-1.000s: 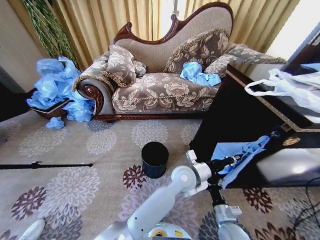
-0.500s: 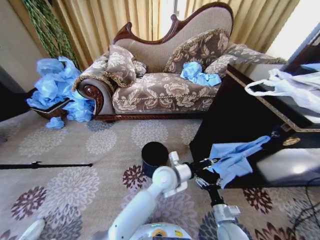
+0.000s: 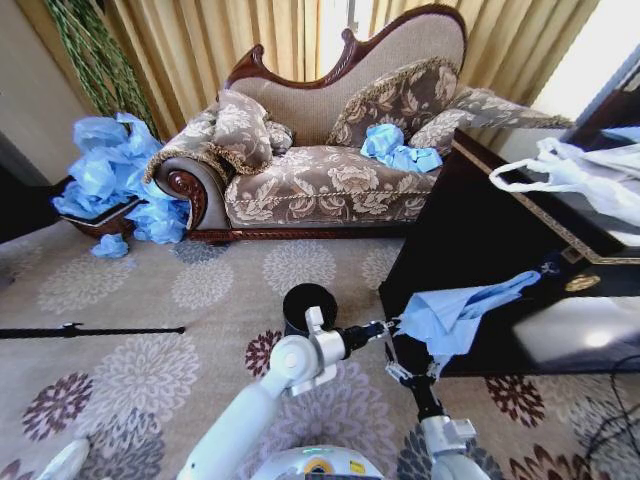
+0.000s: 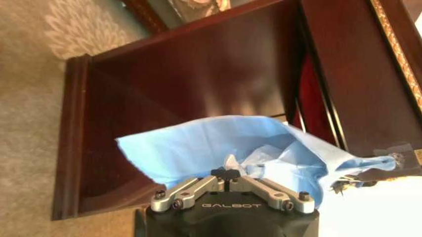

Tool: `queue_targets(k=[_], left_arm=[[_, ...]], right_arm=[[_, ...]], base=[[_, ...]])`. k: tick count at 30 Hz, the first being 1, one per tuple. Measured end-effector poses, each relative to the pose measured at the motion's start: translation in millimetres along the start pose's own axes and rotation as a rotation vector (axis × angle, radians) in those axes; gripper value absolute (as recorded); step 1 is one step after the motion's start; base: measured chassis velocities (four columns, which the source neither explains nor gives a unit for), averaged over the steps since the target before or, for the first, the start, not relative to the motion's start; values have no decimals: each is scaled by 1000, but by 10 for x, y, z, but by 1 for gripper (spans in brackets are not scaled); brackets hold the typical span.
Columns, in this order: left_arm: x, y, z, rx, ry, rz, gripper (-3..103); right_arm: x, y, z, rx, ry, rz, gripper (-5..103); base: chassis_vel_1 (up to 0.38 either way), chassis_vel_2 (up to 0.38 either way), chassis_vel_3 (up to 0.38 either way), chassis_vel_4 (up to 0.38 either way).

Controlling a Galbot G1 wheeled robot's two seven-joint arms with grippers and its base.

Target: Place a garbage bag over the trash bin.

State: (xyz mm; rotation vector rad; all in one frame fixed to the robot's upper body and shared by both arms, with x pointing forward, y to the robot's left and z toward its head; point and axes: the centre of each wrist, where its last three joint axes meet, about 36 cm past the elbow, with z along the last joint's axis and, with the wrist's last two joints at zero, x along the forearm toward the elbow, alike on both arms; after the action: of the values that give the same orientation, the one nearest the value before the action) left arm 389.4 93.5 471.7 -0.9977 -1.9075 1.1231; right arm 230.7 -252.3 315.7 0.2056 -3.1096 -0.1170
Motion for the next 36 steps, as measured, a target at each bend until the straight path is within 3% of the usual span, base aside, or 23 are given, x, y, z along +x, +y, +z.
queue_targets(k=[5,16,23,36], left_arm=[[166,126,30,4,-13,-30,0],[465,315,-126,-47,-92,-87,0],[680,413,-241,-102,-134,-132,0],[1046,641,-433,-186,-230,-229,0]], right_arm=[[48,16,24,-1,2,-7,100],[223,60,114,-11,16,-114,100],[275,82,104,-16,-1,-180,100],[460,68,257,-23,-2,-186,100]], base=[[0,0,0,0],[0,0,0,0],[0,0,0,0],[0,0,0,0]])
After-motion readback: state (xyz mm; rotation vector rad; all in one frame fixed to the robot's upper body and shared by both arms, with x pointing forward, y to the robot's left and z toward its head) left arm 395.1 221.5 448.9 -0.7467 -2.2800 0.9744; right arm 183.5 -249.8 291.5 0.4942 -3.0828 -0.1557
